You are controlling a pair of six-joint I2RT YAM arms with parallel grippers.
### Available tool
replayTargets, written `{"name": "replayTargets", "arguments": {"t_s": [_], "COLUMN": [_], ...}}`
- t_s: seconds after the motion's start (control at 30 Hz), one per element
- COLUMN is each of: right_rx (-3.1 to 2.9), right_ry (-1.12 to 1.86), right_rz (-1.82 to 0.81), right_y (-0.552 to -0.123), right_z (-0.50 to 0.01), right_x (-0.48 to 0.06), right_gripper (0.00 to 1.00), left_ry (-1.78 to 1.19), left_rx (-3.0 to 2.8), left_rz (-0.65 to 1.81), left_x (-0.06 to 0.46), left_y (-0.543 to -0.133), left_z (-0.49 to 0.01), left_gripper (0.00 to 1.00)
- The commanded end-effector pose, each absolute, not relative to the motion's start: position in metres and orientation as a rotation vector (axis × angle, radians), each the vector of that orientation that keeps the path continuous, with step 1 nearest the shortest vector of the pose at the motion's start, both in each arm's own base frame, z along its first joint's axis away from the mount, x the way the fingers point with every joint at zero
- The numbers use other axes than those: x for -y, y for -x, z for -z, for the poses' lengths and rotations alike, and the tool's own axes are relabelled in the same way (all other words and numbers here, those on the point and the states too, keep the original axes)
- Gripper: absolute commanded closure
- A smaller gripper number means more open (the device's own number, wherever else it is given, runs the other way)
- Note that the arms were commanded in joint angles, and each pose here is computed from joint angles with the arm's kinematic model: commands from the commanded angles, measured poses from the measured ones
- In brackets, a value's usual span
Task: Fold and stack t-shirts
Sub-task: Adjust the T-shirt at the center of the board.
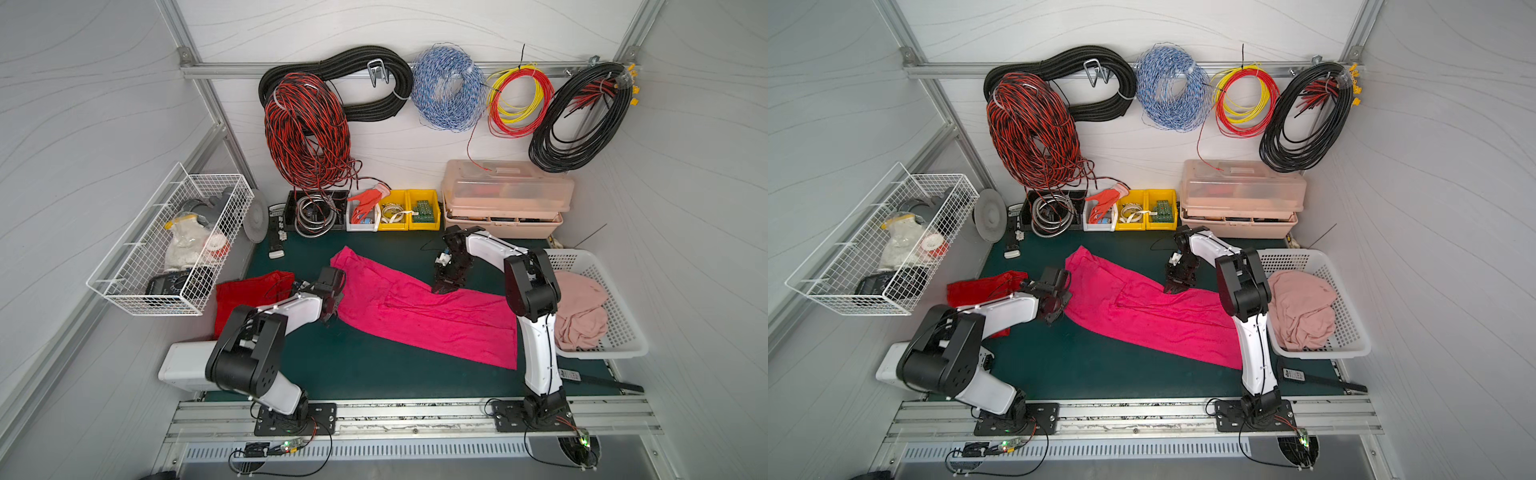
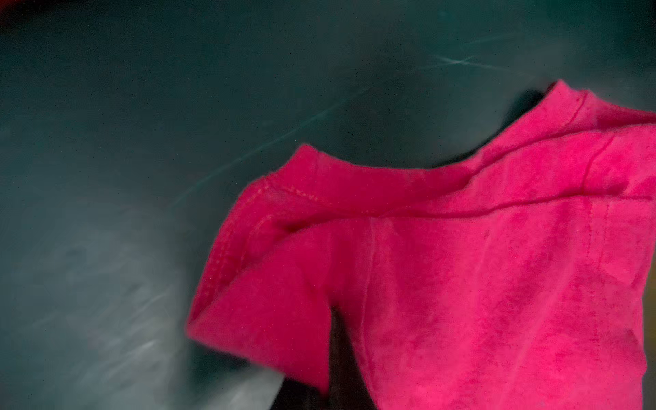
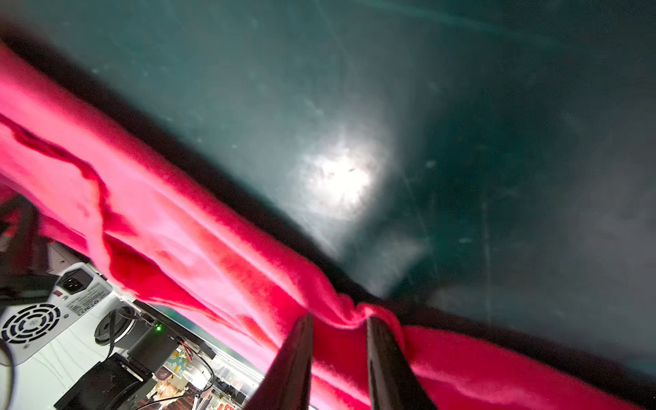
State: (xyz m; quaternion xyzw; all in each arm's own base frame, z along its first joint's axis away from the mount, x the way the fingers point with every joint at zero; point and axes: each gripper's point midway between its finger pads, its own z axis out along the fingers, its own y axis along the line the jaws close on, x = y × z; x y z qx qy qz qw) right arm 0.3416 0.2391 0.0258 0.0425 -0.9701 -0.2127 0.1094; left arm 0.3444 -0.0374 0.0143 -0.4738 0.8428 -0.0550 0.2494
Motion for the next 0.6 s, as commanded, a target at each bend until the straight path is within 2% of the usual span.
{"name": "replayTargets", "arguments": {"t_s": [0.0, 0.2, 0.33, 0.43, 0.57], "right_rx": [2.78, 2.675, 2.568, 2.531, 2.514], "right_ry": [-0.088, -0.057, -0.123, -0.199, -0.217], "right_rz": [0.466, 0.491, 0.548, 0.613, 0.709], "right_y": [-0.306, -0.256, -0.217, -0.198, -0.196], "right_z": [-0.014, -0.022, -0.038, -0.056, -0.069], "right_x": [-0.227, -0.269, -0.32, -0.357, -0.376], "right_gripper": [0.71, 0.71, 0.71, 0.71, 0.7], "left_ry": [1.202, 1.073, 0.987, 0.957, 0.917], "left_rx": [-2.434, -2.58, -2.58, -2.569, -2.571], "left_rz": [0.245, 0.362, 0.483, 0.549, 0.611], "left_x": [0.057, 0.071, 0.09, 0.101, 0.11], "left_y": [-0.378, -0.475, -0.525, -0.548, -0.551], "left_z": [-0.003, -0.003, -0.002, -0.007, -0.01], "left_gripper": [1.0, 1.0, 1.0, 1.0, 1.0]}}
